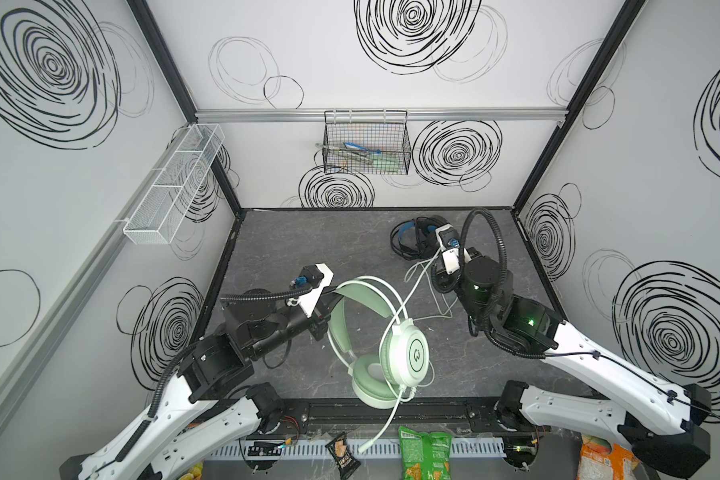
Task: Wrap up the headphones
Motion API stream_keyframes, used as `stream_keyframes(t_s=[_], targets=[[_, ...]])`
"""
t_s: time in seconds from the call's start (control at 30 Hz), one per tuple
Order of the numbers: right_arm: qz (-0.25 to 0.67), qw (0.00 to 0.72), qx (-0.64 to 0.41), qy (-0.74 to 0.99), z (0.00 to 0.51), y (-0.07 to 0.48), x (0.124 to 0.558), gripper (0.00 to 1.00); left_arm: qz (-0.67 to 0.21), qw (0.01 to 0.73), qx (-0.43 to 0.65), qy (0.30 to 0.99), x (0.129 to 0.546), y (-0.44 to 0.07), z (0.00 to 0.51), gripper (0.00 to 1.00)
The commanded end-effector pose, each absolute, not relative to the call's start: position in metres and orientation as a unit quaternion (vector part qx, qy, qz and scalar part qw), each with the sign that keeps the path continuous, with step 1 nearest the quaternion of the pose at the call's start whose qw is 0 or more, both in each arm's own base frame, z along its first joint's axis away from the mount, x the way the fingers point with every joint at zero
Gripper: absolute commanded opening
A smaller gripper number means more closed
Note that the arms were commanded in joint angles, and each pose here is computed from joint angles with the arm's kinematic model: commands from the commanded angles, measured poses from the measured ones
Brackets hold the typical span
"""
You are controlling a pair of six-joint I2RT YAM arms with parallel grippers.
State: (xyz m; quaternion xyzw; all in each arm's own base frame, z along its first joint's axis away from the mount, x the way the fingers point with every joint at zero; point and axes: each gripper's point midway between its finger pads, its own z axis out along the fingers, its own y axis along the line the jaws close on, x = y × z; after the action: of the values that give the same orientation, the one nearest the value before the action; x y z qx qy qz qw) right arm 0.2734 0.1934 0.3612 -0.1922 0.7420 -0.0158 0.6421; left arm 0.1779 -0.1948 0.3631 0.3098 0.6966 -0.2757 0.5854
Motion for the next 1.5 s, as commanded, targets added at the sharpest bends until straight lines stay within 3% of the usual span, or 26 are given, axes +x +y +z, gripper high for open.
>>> stream_keyframes(t_s=[0.0,0.37,0.57,0.83,1.47], targets=[[0.003,0.645,-0.16,0.747,0.357,0.189,0.276,0.0,-0.329,0.639,0.278,0.637,0.166,-0.191,0.422,0.0],[0.05,0.645,-0.141,0.749,0.343,0.196,0.273,0.01,-0.363,0.647,0.264,0.616,0.159,-0.191,0.444,0.0],[0.148,0.655,-0.193,0.715,0.345,0.237,0.264,0.07,-0.417,0.649,0.241,0.589,0.154,-0.195,0.466,0.0],[0.298,0.704,-0.255,0.592,0.367,0.271,0.225,0.25,-0.473,0.647,0.174,0.572,0.156,-0.189,0.497,0.0],[0.394,0.655,-0.265,0.587,0.342,0.318,0.226,0.36,-0.509,0.654,0.053,0.557,0.187,-0.183,0.529,0.0]])
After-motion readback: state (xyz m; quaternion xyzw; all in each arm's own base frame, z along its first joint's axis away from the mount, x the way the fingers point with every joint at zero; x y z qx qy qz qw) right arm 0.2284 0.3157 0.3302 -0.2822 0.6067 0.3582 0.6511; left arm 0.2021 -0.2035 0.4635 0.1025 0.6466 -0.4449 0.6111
